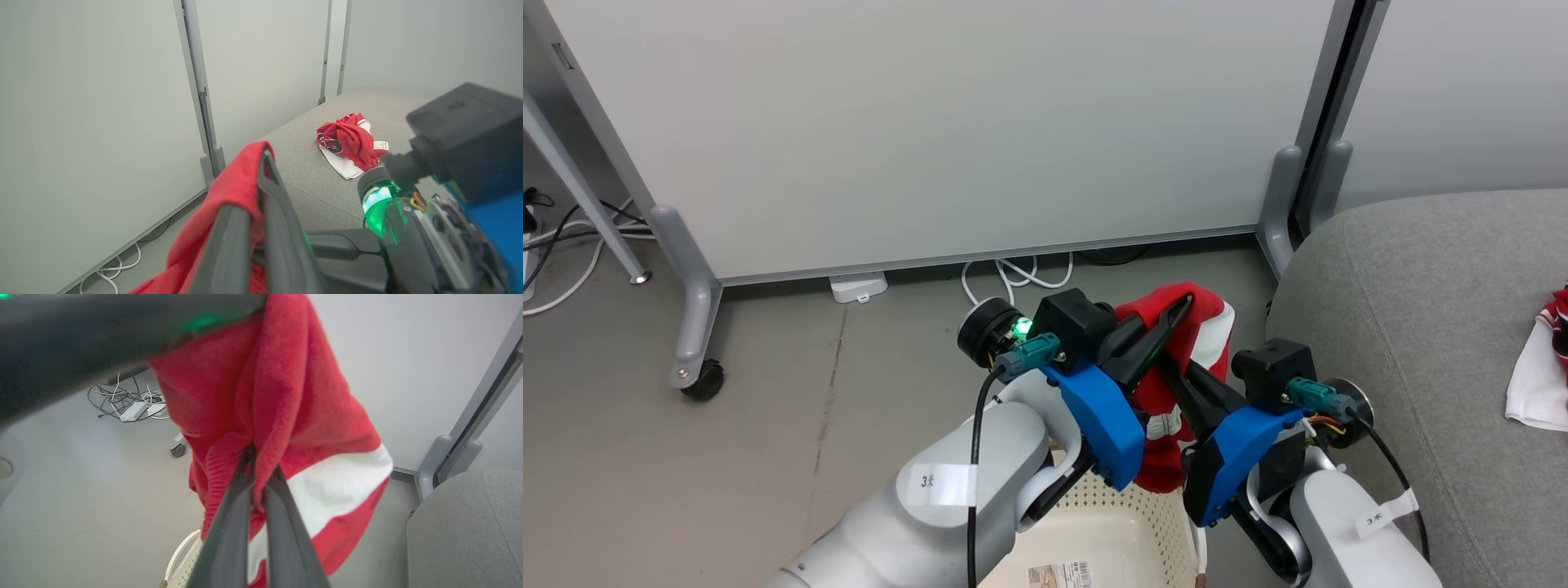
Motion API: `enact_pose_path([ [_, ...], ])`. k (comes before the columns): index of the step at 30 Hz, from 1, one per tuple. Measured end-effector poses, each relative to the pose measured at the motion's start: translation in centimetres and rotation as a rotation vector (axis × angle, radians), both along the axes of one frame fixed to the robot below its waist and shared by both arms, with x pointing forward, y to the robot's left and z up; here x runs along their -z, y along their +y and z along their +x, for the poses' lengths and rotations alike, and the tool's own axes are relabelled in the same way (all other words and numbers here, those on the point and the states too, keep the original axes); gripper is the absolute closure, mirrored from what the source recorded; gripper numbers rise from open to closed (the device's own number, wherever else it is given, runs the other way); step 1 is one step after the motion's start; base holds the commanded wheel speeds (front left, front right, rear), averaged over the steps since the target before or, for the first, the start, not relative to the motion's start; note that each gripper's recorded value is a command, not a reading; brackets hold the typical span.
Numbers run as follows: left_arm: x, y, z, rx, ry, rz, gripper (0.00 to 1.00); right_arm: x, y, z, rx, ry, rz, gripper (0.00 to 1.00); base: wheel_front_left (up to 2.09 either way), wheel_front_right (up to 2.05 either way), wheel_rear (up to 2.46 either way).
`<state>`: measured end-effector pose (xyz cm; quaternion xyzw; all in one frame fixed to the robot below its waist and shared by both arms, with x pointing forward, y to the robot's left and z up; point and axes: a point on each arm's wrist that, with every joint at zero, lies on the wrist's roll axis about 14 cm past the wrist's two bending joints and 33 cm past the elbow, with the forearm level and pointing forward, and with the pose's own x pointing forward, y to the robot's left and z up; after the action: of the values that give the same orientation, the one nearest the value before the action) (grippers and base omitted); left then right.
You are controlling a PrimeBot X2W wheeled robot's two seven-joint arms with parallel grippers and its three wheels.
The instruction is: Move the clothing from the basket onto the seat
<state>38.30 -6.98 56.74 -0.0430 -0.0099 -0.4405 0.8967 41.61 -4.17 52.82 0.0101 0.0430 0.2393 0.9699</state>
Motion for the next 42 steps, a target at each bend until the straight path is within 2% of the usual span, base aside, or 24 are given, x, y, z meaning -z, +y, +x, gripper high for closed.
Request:
enact_pose_path([
  [1,0.0,0.0,0.0,-0.001,0.001,0.001,0.58,0.0,0.0,0.0,0.001,0.000,0.001,1.00,0.00,0.00,0.00],
  [2,0.1,0.0,0.0,-0.001,-0.001,0.003,0.17,0.0,0.0,0.0,0.002,0.000,0.003,1.00,0.00,0.00,0.00],
  [3,0.1,0.1,0.1,-0.003,-0.001,0.003,0.06,0.1,0.0,0.0,0.002,0.000,0.003,1.00,0.00,0.00,0.00],
  [4,0.1,0.1,0.1,-0.004,0.000,0.003,0.00,0.1,0.0,0.1,0.003,0.001,0.003,1.00,0.00,0.00,0.00],
  [18,0.9,0.8,0.4,-0.031,0.007,0.008,0.00,-0.2,0.1,0.4,0.002,-0.014,0.011,1.00,0.00,0.00,0.00],
  [25,1.6,1.8,0.1,-0.070,0.020,-0.030,0.00,-0.6,-0.5,0.7,0.022,-0.029,0.024,1.00,0.00,0.00,0.00],
  [36,3.3,7.1,-0.7,-0.226,0.022,-0.096,0.00,-1.9,-1.6,0.8,0.051,-0.070,0.035,1.00,0.00,0.00,0.00],
  [42,4.7,9.8,-1.2,-0.314,0.034,-0.089,0.00,-1.8,-2.1,0.8,0.064,-0.067,0.038,1.00,0.00,0.00,0.00],
])
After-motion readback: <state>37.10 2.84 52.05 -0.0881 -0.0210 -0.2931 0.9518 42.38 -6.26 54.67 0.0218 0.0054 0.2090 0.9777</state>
